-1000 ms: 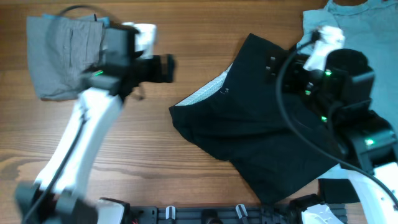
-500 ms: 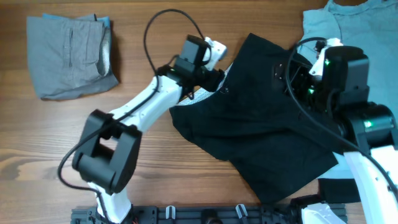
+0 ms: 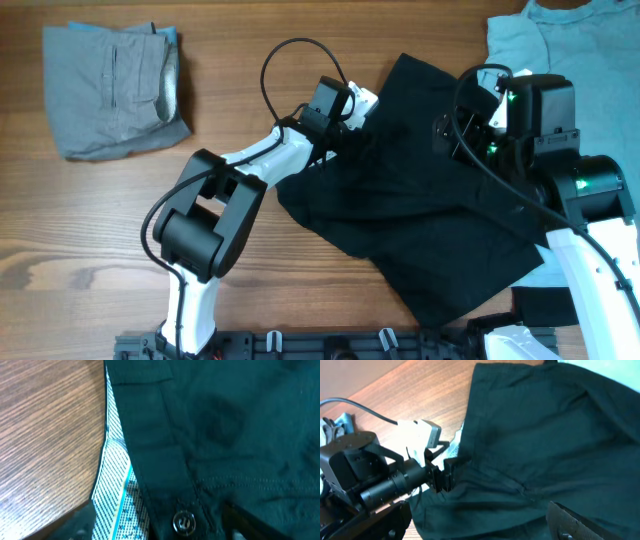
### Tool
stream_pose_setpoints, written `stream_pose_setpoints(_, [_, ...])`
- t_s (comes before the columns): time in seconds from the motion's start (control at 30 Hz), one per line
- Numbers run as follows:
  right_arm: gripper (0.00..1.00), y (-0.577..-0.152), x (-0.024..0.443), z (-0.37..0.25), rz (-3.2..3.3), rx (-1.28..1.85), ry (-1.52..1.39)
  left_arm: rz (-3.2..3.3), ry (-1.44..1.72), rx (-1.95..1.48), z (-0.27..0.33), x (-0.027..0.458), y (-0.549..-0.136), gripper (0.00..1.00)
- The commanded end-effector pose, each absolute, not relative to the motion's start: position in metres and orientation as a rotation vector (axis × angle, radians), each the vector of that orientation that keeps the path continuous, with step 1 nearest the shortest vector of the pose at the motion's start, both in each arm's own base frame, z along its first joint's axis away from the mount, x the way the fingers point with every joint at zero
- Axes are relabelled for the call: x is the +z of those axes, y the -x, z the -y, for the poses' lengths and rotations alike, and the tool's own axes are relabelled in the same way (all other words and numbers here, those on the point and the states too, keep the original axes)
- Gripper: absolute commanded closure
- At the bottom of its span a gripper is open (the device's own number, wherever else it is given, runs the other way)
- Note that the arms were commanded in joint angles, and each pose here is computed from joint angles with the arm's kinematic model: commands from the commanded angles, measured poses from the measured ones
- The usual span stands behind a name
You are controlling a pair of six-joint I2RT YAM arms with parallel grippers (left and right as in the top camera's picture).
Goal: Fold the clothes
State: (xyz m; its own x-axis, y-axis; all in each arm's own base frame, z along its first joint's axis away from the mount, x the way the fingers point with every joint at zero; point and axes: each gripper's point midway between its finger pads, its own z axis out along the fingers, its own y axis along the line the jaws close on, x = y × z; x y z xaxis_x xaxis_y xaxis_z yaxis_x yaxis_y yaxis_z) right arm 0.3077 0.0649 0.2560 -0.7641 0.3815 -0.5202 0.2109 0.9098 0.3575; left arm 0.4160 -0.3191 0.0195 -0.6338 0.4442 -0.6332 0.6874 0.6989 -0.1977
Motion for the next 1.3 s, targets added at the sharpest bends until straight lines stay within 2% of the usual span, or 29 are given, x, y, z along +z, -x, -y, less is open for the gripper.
stream_pose_setpoints(0.0, [0.09,-0.307,0.257,-0.066,-2.467,0.391,-0.438,-2.368,-0.883,-0.638,0.325,0.005,-0.411,0.24])
stream_pose_setpoints(0.13, [0.09,-0.307,0.256,-0.066,-2.467,0.392,-0.439,-2.392,-0.875,-0.740,0.333,0.006,-0.400,0.50])
stream_pose_setpoints(0.23, [0.09,-0.307,0.257,-0.066,-2.467,0.392,-0.439,-2.394,-0.883,-0.743,0.335,0.002,-0.398,0.66])
stream_pose_setpoints(0.3, [0.09,-0.306,0.256,-0.066,-2.471,0.390,-0.439,-2.399,-0.883,-0.743,0.335,-0.001,-0.398,0.71])
stream_pose_setpoints(0.37, [0.09,-0.305,0.255,-0.066,-2.475,0.388,-0.440,-2.404,-0.883,-0.742,0.335,-0.004,-0.397,0.81])
stream_pose_setpoints(0.4, [0.09,-0.305,0.255,-0.066,-2.479,0.387,-0.441,-2.408,-0.879,-0.744,0.335,-0.004,-0.397,0.92])
stream_pose_setpoints(0.43, [0.09,-0.304,0.255,-0.065,-2.479,0.387,-0.441,-2.411,-0.872,-0.748,0.335,-0.004,-0.397,0.96])
stream_pose_setpoints(0.7, [0.09,-0.304,0.254,-0.065,-2.482,0.385,-0.441,-2.395,-0.802,-0.764,0.333,0.015,-0.406,0.96])
stream_pose_setpoints(0.73, [0.09,-0.304,0.254,-0.065,-2.482,0.385,-0.441,-2.391,-0.801,-0.765,0.333,0.017,-0.407,0.81])
stream_pose_setpoints(0.77, [0.09,-0.304,0.254,-0.065,-2.482,0.385,-0.441,-2.385,-0.801,-0.766,0.334,0.018,-0.407,0.59])
stream_pose_setpoints(0.8, [0.09,-0.304,0.254,-0.065,-2.482,0.385,-0.442,-2.385,-0.802,-0.765,0.334,0.018,-0.407,0.48])
stream_pose_setpoints(0.87, [0.09,-0.304,0.254,-0.065,-2.482,0.385,-0.441,-2.390,-0.806,-0.766,0.335,0.015,-0.406,0.30])
stream_pose_setpoints(0.93, [0.09,-0.303,0.254,-0.065,-2.484,0.385,-0.441,-2.393,-0.812,-0.767,0.336,0.013,-0.404,0.27])
stream_pose_setpoints(1.03, [0.09,-0.303,0.254,-0.065,-2.485,0.384,-0.441,-2.390,-0.821,-0.771,0.340,0.009,-0.403,0.31])
stream_pose_setpoints(1.1, [0.08,-0.303,0.254,-0.065,-2.485,0.384,-0.442,-2.401,-0.827,-0.771,0.341,0.002,-0.400,0.41])
stream_pose_setpoints(1.17, [0.09,-0.303,0.254,-0.065,-2.487,0.384,-0.442,-2.414,-0.829,-0.769,0.341,-0.003,-0.398,0.54])
stream_pose_setpoints(1.27, [0.09,-0.302,0.253,-0.065,-2.492,0.382,-0.443,-2.429,-0.803,-0.778,0.341,-0.004,-0.398,0.80])
